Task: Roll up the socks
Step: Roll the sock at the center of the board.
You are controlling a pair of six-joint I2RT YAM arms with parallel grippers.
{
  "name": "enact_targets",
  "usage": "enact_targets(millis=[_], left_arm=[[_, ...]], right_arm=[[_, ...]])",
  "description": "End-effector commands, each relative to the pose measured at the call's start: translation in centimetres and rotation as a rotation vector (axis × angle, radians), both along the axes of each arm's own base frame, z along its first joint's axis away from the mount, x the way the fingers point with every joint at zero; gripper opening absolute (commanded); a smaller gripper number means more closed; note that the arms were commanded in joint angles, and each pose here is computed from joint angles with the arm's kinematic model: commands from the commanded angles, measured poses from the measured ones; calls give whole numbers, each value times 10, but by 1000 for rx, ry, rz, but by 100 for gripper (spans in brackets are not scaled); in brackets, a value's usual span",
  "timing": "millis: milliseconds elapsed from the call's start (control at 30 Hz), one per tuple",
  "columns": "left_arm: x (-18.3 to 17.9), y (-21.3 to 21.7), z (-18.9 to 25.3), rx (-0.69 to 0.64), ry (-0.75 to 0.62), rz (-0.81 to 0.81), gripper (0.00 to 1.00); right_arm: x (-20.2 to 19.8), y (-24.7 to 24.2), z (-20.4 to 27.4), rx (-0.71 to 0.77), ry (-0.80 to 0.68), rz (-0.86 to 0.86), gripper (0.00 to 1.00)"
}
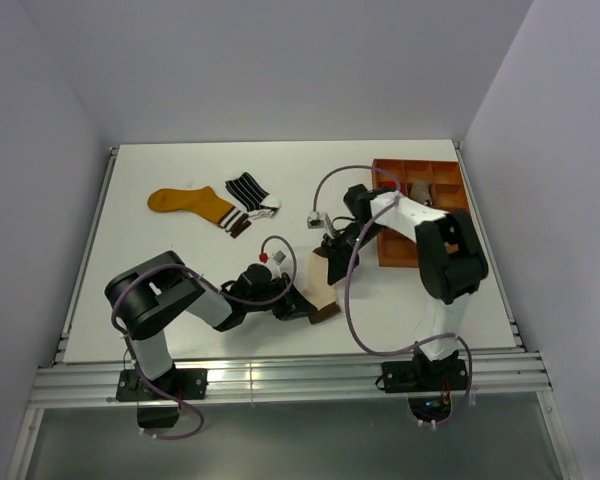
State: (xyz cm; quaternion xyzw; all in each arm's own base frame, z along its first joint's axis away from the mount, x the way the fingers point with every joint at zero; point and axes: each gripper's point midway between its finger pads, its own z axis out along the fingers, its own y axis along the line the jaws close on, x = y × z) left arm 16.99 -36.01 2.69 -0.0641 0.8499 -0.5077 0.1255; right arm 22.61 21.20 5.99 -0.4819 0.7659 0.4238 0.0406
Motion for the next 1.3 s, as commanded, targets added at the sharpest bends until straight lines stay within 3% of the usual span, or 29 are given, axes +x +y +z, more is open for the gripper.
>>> enact_targets(millis=[0,167,200,333,500,733,1267], left_arm=[[-26,19,-31,73,188,-58,0],[-21,21,-38,160,266,-69,0],[-15,15,-33,159,271,-67,0],[-16,14,-26,204,389,-72,0],[-6,11,-18,276,471,-52,0],[3,6,-13,368,543,-56,0],[22,-8,-2,400,570,-24,0]], right_arm=[[29,-3,24,53,-209,-92,34],[56,-17,51,56,-483,-208,37],[58,-20,65,84,-587,-225,41],[56,-30,81,94,-775,-254,51],[29,-36,62,71,-803,-115,51],[-8,-24,16,-19,-994,57,54],[-47,8,-7,32,-983,208,57]])
